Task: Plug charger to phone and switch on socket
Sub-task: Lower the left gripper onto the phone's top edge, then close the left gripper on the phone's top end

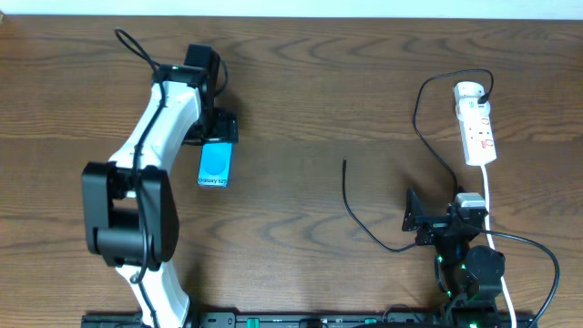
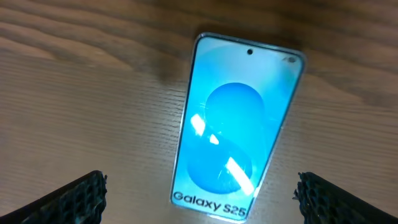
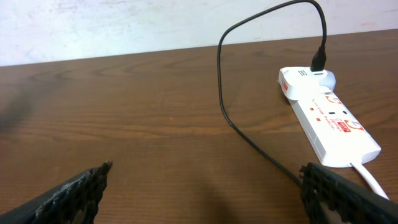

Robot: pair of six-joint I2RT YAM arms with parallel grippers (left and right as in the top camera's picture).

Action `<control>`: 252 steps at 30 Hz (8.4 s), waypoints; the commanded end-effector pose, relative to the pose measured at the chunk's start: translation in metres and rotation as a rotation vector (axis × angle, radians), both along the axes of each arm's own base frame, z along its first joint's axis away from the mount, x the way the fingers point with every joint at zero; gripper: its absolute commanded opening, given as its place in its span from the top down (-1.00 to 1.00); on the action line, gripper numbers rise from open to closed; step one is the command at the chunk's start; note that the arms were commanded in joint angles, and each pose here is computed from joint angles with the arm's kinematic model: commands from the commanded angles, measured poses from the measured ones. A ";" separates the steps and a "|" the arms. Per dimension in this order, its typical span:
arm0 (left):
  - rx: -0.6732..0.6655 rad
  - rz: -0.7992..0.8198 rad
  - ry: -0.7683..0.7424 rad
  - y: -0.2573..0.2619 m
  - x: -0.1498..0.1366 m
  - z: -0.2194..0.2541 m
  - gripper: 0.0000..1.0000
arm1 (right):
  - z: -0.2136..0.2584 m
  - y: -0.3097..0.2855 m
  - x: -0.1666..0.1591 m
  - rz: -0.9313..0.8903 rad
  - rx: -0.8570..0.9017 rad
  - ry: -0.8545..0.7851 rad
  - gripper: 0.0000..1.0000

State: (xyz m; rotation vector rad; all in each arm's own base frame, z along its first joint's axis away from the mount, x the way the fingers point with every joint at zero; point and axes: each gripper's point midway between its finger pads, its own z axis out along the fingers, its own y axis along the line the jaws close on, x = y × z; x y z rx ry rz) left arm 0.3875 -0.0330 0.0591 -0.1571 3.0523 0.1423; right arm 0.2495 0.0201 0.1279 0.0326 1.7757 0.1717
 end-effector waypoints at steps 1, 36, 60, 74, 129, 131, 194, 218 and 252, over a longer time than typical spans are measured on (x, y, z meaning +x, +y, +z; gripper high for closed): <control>-0.017 0.015 0.008 -0.002 0.003 -0.005 -0.96 | 0.000 0.002 0.000 0.007 -0.006 -0.001 -0.98; -0.062 -0.006 0.064 -0.009 -0.010 -0.021 -0.95 | 0.000 0.002 0.000 0.007 -0.006 -0.001 -0.99; -0.062 -0.037 0.041 -0.009 -0.006 -0.030 -0.96 | 0.000 0.002 0.000 0.007 -0.006 -0.001 -0.99; -0.063 -0.056 0.030 -0.009 -0.009 -0.047 -0.95 | 0.000 0.002 0.000 0.007 -0.006 -0.001 -0.98; -0.067 -0.069 -0.005 -0.010 -0.007 -0.063 -0.96 | 0.000 0.002 0.000 0.007 -0.006 -0.001 -0.99; -0.067 -0.078 -0.004 -0.010 -0.008 -0.063 -0.96 | 0.000 0.002 0.000 0.007 -0.006 -0.001 -0.98; -0.110 -0.123 0.010 -0.017 -0.016 -0.074 -0.63 | 0.000 0.002 0.000 0.007 -0.006 -0.001 -0.98; -0.110 -0.123 0.018 -0.017 -0.018 -0.074 -0.11 | 0.000 0.002 0.000 0.007 -0.006 -0.001 -0.98; -0.109 -0.123 0.019 -0.017 -0.019 -0.072 0.85 | 0.000 0.002 0.000 0.007 -0.006 -0.001 -0.99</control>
